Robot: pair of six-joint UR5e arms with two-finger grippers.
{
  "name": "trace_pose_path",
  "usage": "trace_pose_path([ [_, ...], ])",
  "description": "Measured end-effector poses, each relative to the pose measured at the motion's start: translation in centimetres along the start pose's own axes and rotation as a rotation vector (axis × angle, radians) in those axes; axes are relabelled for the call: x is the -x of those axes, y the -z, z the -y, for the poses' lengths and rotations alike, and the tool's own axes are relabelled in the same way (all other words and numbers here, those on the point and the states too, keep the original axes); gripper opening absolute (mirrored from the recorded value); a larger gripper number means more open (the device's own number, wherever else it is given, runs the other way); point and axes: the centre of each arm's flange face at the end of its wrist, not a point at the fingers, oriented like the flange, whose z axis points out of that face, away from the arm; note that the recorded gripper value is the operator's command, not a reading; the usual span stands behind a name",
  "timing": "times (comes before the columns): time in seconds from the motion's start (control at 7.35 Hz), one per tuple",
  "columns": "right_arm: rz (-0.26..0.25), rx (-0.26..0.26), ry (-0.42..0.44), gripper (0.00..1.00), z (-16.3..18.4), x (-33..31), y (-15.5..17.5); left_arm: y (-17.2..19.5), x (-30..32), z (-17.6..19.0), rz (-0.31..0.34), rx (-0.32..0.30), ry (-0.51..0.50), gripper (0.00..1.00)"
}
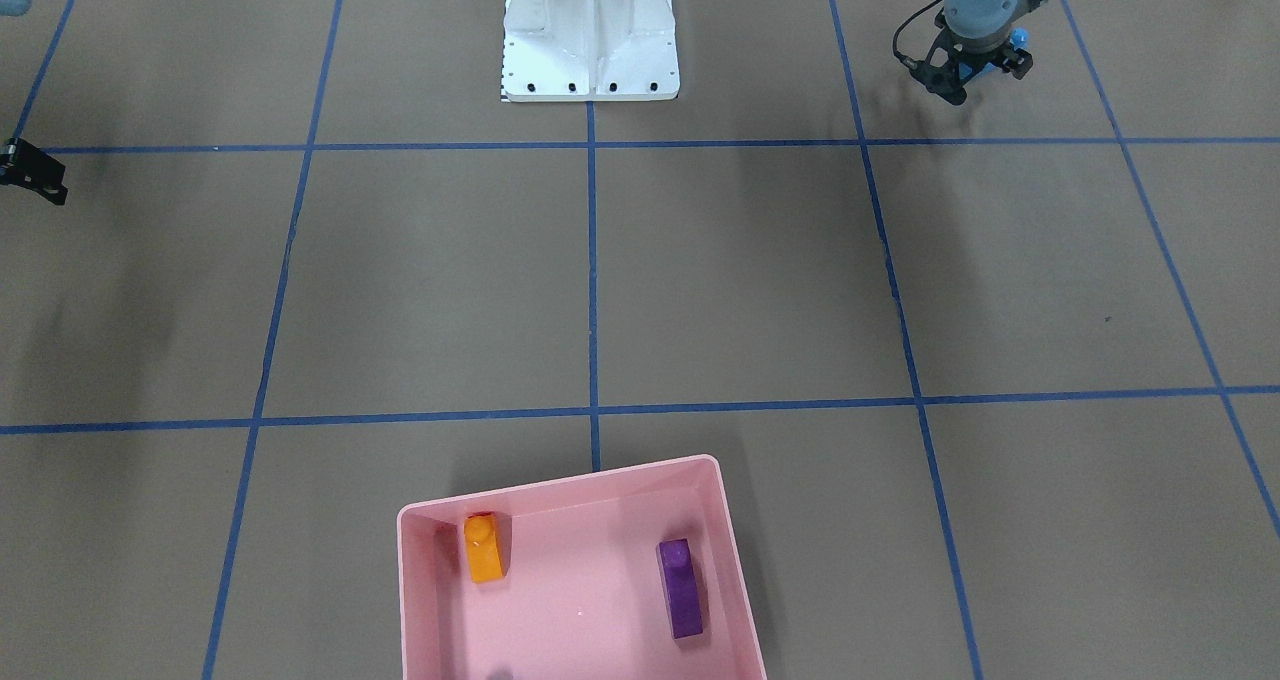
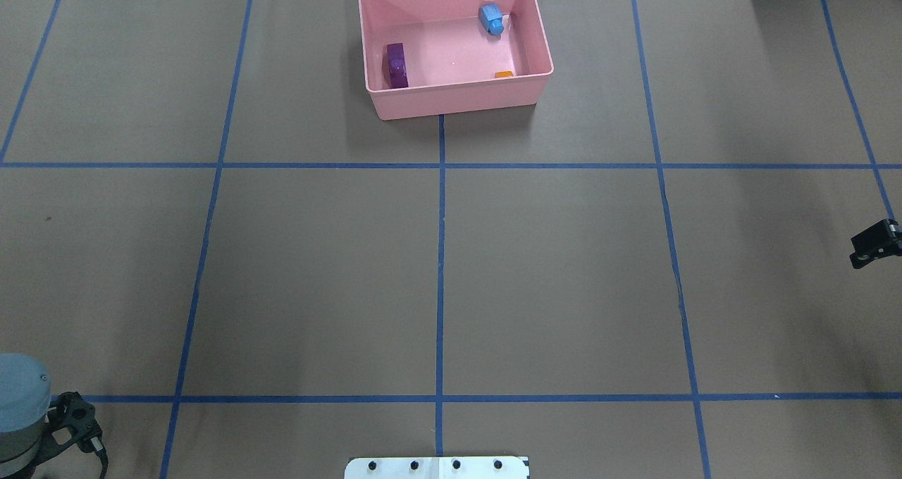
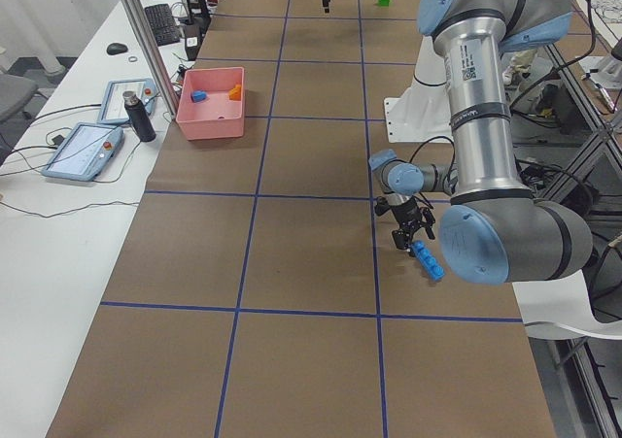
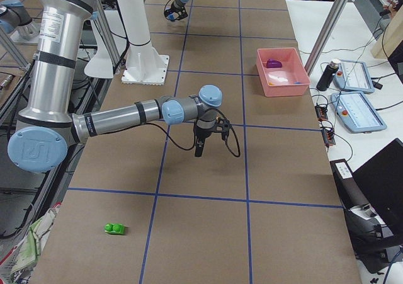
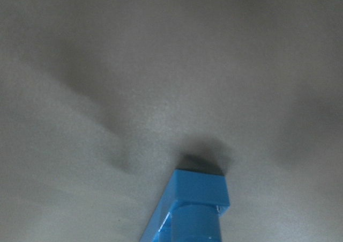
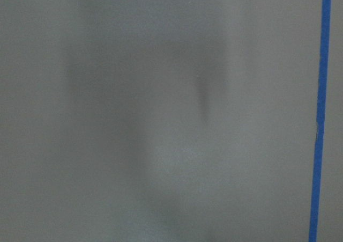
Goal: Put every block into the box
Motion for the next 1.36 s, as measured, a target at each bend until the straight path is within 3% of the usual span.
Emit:
trace_pose_path([
  [0.14,-0.001,0.001,0.001,1.00,-0.1,-0.1,0.0,-0.3,0.1,0.1,0.004,0.003,0.001,0.97],
  [0.54,-0.001,0.001,0.002,1.00,-0.1,0.0,0.0,-0.6,-0.5,0.4,0.010,0.008,0.031,0.76],
  [0.95,-0.001,0.001,-0.001,1.00,-0.1,0.0,0.0,-0.9,-1.0,0.5,0.020,0.011,0.048,0.30],
  [1.09,-0.001,0.001,-0.002,1.00,-0.1,-0.1,0.0,-1.0,-1.0,0.5,0.021,0.011,0.049,0.08],
  [1.22,0.000,0.001,-0.002,1.00,-0.1,-0.1,0.0,-0.9,-1.0,0.5,0.021,0.011,0.057,0.00],
  [1.36,0.000,0.001,-0.003,1.00,-0.1,-0.1,0.0,-0.6,-1.2,0.4,0.020,0.004,0.075,0.00],
])
